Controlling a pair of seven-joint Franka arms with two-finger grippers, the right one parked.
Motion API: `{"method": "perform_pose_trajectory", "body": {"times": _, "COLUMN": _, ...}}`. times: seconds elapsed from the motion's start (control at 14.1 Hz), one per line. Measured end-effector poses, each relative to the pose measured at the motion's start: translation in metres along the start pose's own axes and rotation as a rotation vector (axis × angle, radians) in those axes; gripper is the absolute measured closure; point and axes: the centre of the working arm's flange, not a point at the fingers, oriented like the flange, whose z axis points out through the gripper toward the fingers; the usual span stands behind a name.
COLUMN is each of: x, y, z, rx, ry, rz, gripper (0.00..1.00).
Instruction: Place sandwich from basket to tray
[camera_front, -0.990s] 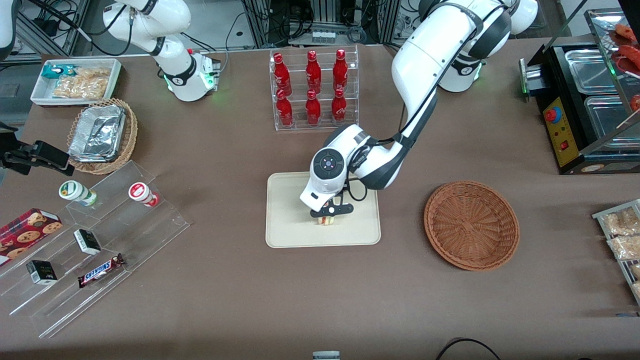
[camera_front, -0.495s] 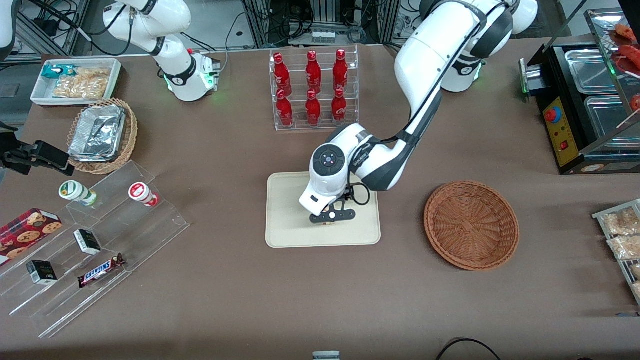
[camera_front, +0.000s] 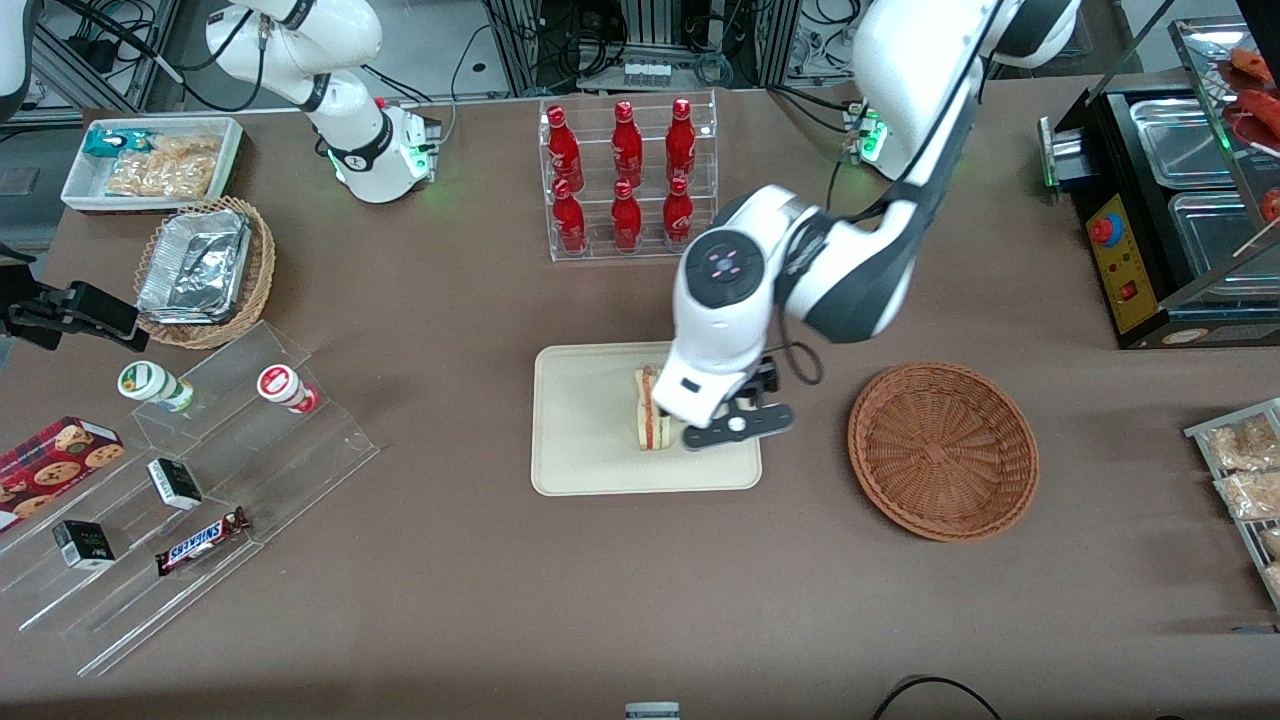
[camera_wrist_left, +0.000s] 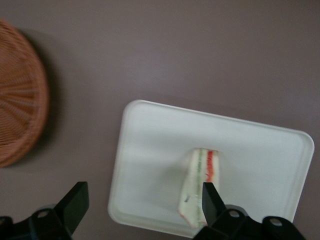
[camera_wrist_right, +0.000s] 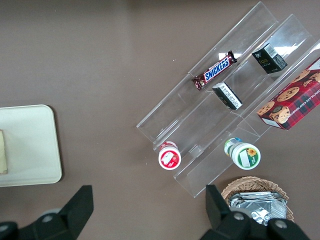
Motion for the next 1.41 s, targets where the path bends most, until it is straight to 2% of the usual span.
{"method": "perform_pose_trajectory", "body": {"times": 0.14, "x": 0.024, "y": -0.056, "z": -0.044, "rx": 0.032, "ry": -0.020, "rz": -0.011, "gripper": 0.00}}
{"method": "perform_pose_trajectory", "body": {"times": 0.35, "x": 0.057, "y": -0.154, "z": -0.092, "rx": 0.076, "ry": -0.082, "rz": 0.030, "gripper": 0.00}}
{"method": "perform_pose_trajectory", "body": {"times": 0.64, "x": 0.085, "y": -0.279, "z": -0.129, "rx": 0.026, "ry": -0.197, "rz": 0.107, "gripper": 0.00}}
{"method": "perform_pose_trajectory", "body": {"times": 0.78, "x": 0.084, "y": -0.319, "z": -0.145, "rx": 0.013, "ry": -0.233, "rz": 0.122, "gripper": 0.00}}
{"method": "perform_pose_trajectory", "body": {"times": 0.92, "x": 0.070, "y": -0.334, "z": -0.163, "rx": 0.016, "ry": -0.247, "rz": 0.124, "gripper": 0.00}}
{"method": "perform_pose_trajectory", "body": {"times": 1.13, "x": 0.041, "y": -0.339, "z": -0.179, "rx": 0.020, "ry": -0.240, "rz": 0.139, "gripper": 0.00}}
{"method": "perform_pose_trajectory", "body": {"times": 1.41, "x": 0.031, "y": -0.334, "z": -0.178, "rx": 0.019, "ry": -0.241, "rz": 0.181, "gripper": 0.00}}
